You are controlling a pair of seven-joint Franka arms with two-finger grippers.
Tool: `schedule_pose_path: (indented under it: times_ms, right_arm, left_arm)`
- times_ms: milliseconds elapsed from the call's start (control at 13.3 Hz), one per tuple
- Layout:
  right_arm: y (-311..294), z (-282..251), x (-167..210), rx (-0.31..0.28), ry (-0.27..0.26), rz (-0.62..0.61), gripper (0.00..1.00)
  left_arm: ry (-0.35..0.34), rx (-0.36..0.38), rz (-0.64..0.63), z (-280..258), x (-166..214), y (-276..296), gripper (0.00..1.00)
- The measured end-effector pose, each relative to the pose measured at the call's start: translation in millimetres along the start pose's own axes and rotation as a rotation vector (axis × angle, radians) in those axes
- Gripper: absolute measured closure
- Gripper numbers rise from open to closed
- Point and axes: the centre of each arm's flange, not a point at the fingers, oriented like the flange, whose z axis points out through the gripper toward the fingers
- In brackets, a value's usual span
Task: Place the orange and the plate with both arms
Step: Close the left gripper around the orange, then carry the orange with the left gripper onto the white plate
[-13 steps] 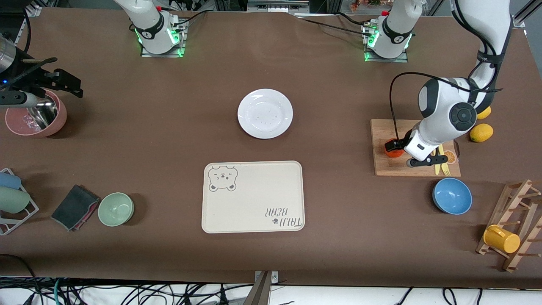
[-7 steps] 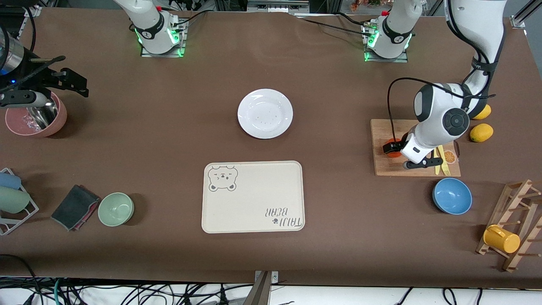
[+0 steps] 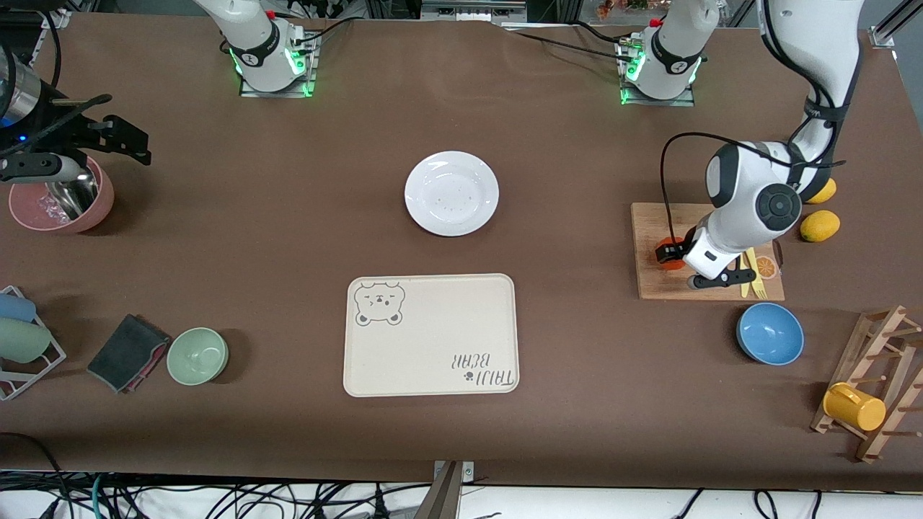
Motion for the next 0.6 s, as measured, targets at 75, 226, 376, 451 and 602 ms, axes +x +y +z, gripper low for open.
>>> schedule_pose_path:
  times_ms: [75, 226, 376, 451, 602]
  right_arm:
    - [-0.2, -0.2, 0.0, 0.000, 0.000, 0.000, 0.00]
    - [-0.5, -0.4, 0.0, 0.000, 0.001, -0.001, 0.00]
    - [-0.4, -0.4, 0.0, 0.000, 0.001, -0.001, 0.00]
    - [-0.6, -0.4, 0.0, 0.000, 0.001, -0.001, 0.00]
    - [-0.6, -0.4, -0.1, 0.000, 0.000, -0.001, 0.00]
  left_arm:
    - [0.009, -0.011, 0.016, -21.8, -2.4, 9.4, 0.30]
    - [0.042, -0.052, 0.040, -70.2, -16.7, 46.8, 0.30]
    - [0.064, -0.106, 0.028, -101.2, -41.8, 102.3, 0.30]
    - [0.061, -0.122, 0.025, -105.3, -56.1, 132.0, 0.30]
    - [0.046, -0.136, 0.038, -101.7, -84.4, 185.7, 0.30]
